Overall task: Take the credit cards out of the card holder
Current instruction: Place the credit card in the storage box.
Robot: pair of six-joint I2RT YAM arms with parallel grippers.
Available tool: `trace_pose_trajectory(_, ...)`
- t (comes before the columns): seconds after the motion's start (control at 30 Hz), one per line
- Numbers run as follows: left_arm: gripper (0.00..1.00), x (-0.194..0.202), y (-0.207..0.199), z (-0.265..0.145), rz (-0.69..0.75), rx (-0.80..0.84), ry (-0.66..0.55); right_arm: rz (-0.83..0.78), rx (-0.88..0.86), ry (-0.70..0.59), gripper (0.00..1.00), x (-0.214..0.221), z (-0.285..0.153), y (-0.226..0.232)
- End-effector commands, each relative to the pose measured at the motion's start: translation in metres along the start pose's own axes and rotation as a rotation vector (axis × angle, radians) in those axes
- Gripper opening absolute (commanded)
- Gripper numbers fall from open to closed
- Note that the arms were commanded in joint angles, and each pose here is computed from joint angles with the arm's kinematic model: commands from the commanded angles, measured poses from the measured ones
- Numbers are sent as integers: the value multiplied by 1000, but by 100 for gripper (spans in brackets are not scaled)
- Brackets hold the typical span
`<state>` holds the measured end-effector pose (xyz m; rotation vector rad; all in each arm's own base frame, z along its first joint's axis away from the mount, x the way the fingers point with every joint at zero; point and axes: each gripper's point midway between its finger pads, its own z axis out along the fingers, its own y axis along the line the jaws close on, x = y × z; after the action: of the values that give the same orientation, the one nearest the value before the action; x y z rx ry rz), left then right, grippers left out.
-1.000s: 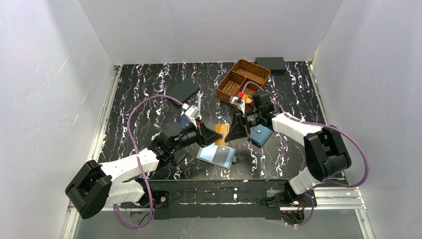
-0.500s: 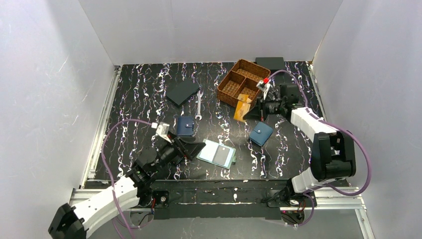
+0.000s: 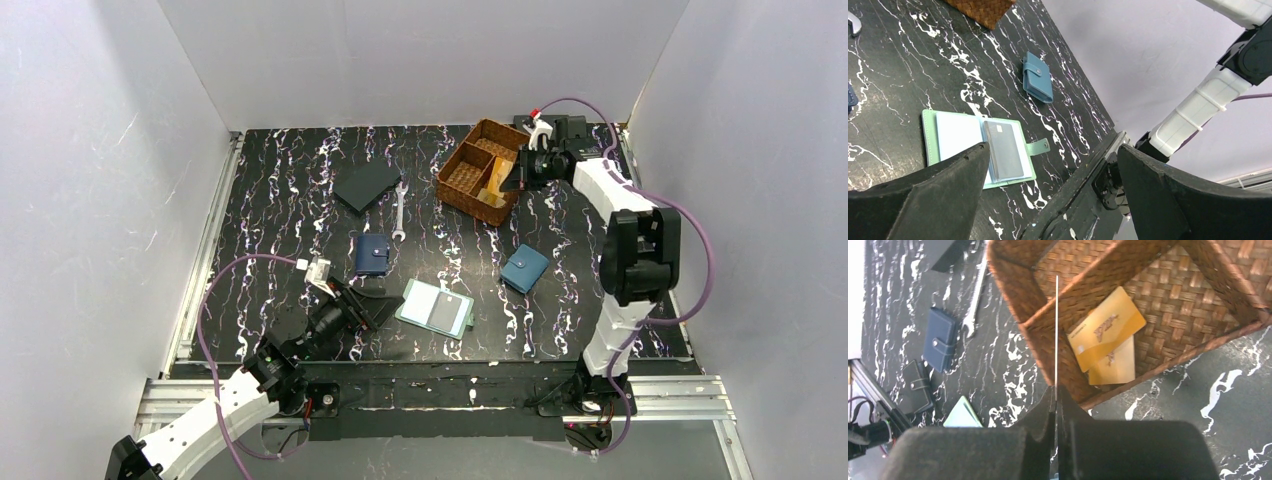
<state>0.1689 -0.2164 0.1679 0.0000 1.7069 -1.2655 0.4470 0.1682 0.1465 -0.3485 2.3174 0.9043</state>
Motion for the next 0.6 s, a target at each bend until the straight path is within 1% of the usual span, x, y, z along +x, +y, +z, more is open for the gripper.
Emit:
trace_pose_trajectory(0.0, 98, -1, -1, 0, 16, -8, 11, 62, 70, 44, 1, -6, 4, -5)
trace_pose_trajectory(0.2, 98, 0, 0, 0, 16, -13, 16, 52, 69, 95, 1, 2, 27, -2)
trace_pose_trajectory(0.23, 98, 0, 0, 0, 16, -11, 15, 59, 69, 99, 3, 2, 30, -2)
trace_pose_trajectory(0.27, 98, -1, 0, 0, 17, -11, 15, 66, 72, 103, 7, 3, 33, -4)
trace_pose_trajectory(0.4, 98, -3, -4, -1, 20, 1, 12, 59, 109, 104, 14, 2, 35, -12)
trace_pose_trajectory(0.47, 98, -3, -4, -1, 20, 3, 11, 38, 138, 102, 19, -2, 32, -16)
trace_pose_trajectory(0.57, 98, -4, -7, -1, 21, 11, 8, -10, 200, 97, 29, -7, 26, -27)
